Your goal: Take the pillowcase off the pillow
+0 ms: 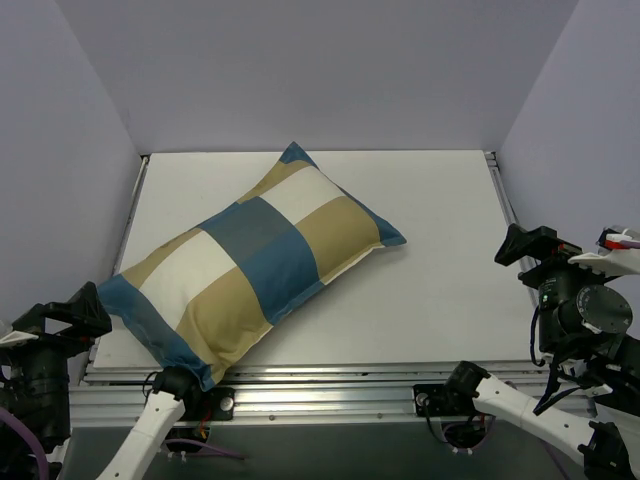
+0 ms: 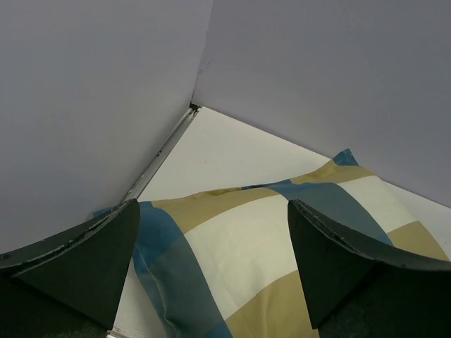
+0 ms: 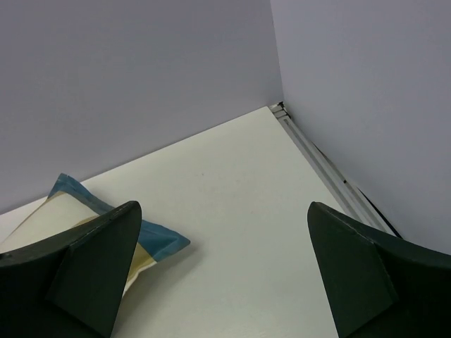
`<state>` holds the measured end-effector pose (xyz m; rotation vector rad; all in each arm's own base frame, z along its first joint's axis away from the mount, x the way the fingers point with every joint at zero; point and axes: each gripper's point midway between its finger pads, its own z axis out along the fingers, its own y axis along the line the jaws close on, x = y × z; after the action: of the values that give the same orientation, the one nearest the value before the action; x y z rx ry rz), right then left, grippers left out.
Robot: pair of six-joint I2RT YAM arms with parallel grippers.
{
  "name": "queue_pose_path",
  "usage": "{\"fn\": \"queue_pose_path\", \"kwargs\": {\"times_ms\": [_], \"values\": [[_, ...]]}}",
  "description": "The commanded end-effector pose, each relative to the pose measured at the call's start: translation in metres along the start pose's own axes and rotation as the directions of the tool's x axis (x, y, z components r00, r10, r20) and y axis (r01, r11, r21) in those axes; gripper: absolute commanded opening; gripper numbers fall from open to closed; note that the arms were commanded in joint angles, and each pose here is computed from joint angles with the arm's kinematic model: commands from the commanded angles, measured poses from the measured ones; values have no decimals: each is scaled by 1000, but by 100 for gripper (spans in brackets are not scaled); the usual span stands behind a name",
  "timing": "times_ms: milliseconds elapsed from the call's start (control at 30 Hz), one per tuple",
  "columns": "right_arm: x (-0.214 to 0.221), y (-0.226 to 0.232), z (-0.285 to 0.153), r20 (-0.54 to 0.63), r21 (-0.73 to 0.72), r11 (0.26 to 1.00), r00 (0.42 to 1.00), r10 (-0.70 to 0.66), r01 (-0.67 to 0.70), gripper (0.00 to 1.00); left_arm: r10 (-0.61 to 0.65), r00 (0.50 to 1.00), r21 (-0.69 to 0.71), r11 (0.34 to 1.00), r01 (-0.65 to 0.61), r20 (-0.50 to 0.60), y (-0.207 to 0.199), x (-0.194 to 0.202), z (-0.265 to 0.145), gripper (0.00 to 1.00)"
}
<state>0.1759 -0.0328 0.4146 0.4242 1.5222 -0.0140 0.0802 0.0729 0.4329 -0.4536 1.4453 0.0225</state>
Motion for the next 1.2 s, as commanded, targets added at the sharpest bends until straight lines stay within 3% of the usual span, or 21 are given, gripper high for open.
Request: {"fn": "queue_pose_path", "kwargs": {"times_ms": [0,367,467,667,800,1033,1167], "values": [[-5,3,3,17,16,1000,1000,6,-6,100,1,1000,16,1000,-1,5,-9,-3,8,94],[11,29,11,-15,-24,999,999,29,-30,100,32,998,38,999,-30,-56,-21,15,21,94],[29,61,15,-64,-125,992,998,2,-10,100,53,994,52,998,-48,-99,-28,27,29,94],[102,136,27,-243,-252,966,970,-6,-57,100,138,954,117,987,-110,-268,-57,77,57,94],[176,183,32,-397,-295,946,918,7,-135,100,180,912,155,979,-130,-368,-78,112,80,94],[263,222,34,-559,-319,899,826,79,-302,100,229,832,226,966,-128,-505,-125,170,132,94],[306,237,35,-629,-325,869,772,96,-372,100,269,779,201,962,-186,-566,-130,205,163,94]]}}
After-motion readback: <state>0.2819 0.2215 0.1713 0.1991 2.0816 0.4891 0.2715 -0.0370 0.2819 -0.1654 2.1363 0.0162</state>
